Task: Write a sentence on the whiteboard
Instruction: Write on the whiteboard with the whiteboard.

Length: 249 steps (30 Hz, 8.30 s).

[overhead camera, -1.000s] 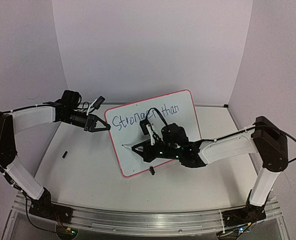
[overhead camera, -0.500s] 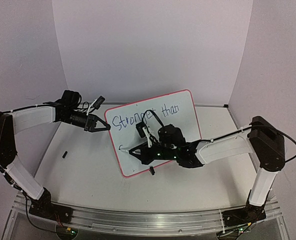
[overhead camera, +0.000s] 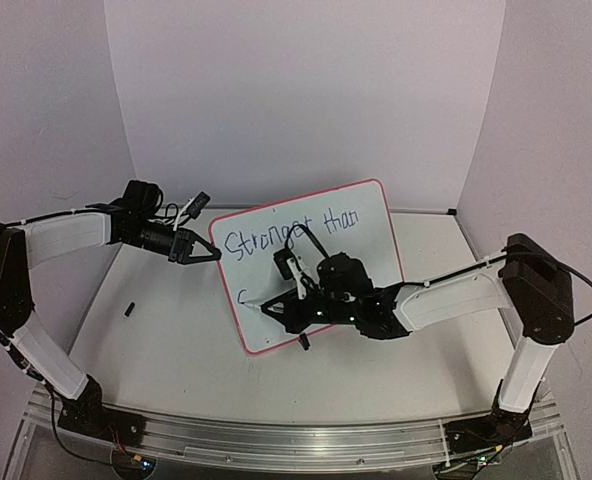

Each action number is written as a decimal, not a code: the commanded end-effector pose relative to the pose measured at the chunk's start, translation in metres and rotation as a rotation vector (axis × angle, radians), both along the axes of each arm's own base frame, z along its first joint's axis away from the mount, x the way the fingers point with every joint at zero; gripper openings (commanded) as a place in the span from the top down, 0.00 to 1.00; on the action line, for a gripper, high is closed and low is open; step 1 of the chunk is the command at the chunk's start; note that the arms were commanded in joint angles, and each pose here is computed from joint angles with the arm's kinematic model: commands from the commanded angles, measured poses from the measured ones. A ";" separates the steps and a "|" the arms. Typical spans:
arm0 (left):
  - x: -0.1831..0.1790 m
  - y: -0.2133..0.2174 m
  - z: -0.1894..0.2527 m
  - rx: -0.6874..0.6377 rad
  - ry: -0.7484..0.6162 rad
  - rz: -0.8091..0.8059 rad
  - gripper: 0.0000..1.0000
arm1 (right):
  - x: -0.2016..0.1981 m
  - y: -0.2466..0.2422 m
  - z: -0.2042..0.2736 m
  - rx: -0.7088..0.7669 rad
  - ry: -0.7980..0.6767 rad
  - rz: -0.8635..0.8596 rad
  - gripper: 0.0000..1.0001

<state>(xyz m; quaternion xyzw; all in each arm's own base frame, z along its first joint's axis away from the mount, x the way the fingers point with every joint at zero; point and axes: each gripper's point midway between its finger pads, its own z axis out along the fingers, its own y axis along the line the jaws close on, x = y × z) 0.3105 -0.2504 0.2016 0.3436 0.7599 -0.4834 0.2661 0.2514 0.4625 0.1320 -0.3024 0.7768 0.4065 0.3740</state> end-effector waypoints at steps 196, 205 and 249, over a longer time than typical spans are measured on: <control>-0.001 -0.016 0.005 0.042 -0.106 -0.044 1.00 | 0.023 -0.057 0.011 -0.029 0.013 -0.084 1.00; -0.001 -0.015 0.006 0.042 -0.108 -0.043 1.00 | 0.038 -0.057 0.039 -0.001 -0.059 -0.143 1.00; 0.000 -0.016 0.005 0.041 -0.107 -0.044 1.00 | 0.038 -0.067 0.067 0.021 -0.087 -0.173 1.00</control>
